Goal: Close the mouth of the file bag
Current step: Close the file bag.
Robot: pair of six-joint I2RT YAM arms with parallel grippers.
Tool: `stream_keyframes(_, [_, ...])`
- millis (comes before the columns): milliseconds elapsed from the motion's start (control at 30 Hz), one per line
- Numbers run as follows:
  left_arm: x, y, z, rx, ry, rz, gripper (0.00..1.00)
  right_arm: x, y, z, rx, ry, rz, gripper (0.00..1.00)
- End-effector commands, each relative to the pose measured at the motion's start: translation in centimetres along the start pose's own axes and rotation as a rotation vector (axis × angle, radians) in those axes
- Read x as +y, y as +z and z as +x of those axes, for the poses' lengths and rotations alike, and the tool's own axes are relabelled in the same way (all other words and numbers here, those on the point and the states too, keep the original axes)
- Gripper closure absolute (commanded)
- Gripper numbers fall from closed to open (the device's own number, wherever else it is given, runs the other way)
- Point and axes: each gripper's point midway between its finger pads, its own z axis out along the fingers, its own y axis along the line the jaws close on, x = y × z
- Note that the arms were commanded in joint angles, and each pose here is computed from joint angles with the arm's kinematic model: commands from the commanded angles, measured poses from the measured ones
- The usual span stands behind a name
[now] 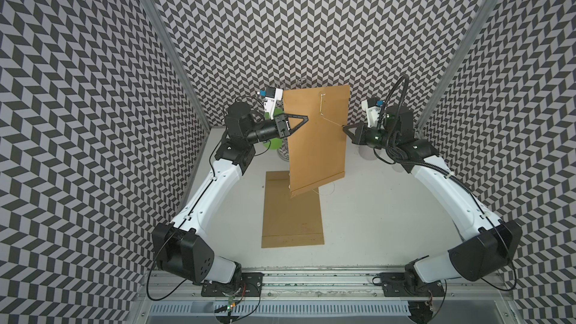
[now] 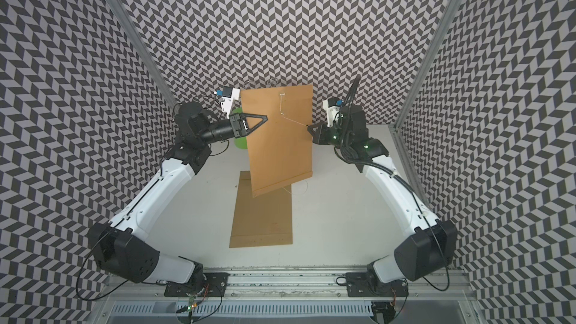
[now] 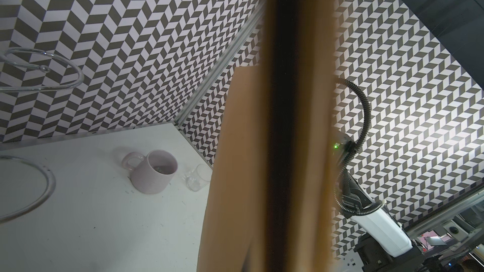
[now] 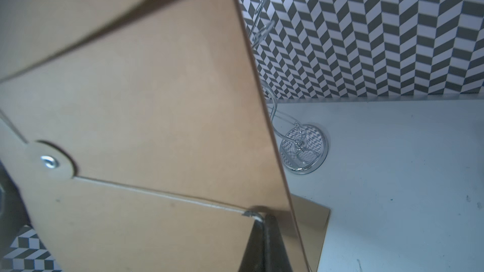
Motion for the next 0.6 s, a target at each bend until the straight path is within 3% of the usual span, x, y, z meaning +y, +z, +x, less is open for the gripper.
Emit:
stream_keyframes(0, [-1.2, -0.8, -0.3, -0.016, 0.052, 0.008, 1.0, 0.2, -0.6, -3.0, -0.071, -0.044, 0.03, 1.0])
stream_keyframes(233, [0.4, -1.1, 0.9, 0.002, 0.042, -0.061, 1.0, 1.5, -1.7, -6.0, -0.129, -0.073, 0.03, 1.0])
stream_keyframes(567, [0.3, -0.8, 1.5, 0.015, 0.031, -0.054, 1.0, 2.9, -1.9, -8.0, -0.161, -0.08, 0.002, 1.0])
